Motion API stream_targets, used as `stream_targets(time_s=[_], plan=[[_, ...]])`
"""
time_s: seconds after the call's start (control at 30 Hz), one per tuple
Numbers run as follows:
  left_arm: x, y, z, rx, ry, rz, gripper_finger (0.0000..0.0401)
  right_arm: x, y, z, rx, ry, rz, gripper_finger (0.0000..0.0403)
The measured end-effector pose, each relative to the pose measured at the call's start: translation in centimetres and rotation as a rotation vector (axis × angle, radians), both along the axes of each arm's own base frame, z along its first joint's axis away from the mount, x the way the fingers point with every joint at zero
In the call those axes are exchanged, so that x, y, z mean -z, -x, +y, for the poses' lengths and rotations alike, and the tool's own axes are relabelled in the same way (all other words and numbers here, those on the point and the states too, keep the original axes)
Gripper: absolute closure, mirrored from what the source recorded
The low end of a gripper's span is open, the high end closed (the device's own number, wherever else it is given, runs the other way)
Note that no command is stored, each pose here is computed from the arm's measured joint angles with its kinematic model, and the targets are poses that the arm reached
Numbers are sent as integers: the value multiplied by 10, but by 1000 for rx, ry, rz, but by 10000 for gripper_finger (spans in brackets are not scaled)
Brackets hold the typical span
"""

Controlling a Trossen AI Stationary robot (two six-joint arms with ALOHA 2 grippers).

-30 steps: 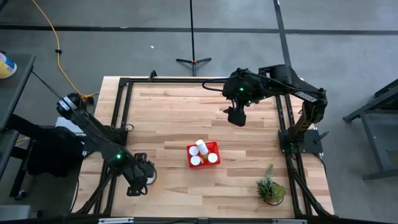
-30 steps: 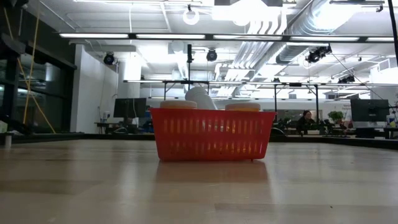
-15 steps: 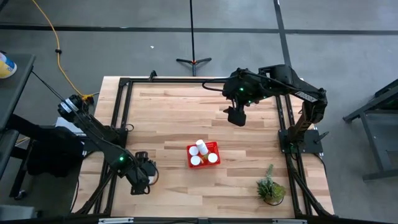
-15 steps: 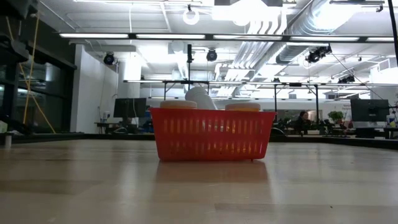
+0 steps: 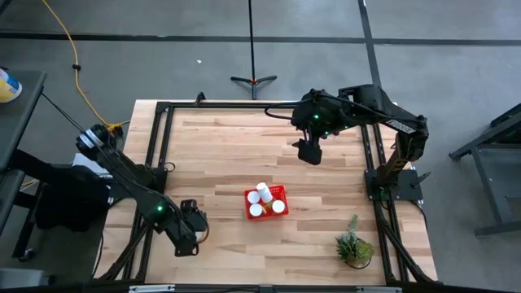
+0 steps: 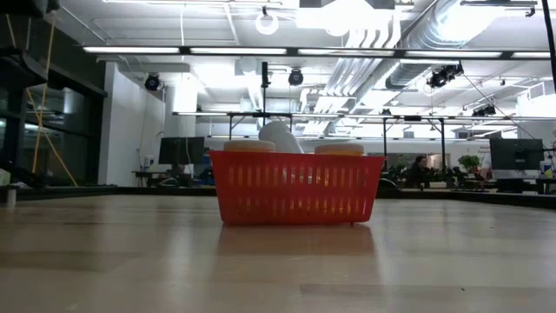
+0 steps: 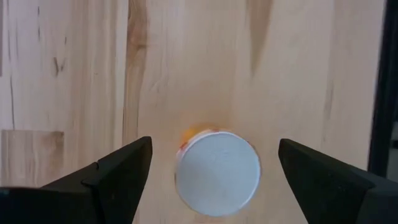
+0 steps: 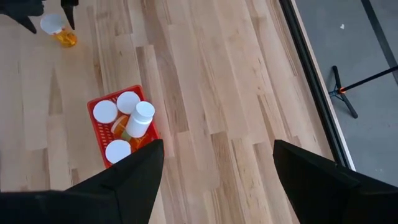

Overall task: Pick and place pill bottles into a basket
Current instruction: Put the orange pill bottle into the red basket

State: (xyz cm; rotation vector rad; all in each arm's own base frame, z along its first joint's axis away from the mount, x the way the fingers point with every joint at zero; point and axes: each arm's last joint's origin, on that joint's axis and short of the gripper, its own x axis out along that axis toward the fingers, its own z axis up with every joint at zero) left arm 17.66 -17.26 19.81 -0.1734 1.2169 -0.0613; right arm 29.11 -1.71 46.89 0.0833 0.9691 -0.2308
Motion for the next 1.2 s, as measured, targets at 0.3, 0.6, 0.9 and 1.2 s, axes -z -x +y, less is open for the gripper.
stream_targets(time_s=[0.3, 0.6, 0.9, 1.2], plan=[[19, -5, -6, 7, -53, 56, 14, 0, 0, 0, -3, 2, 1, 109], [22, -7, -7, 2, -69, 42, 16, 0, 0, 0, 0, 0, 0, 109], [29, -7, -10, 27, -27, 114, 53, 0, 0, 0, 2, -2, 0, 109], [29, -7, -11, 30, -17, 120, 102, 0, 0, 0, 2, -3, 0, 109]])
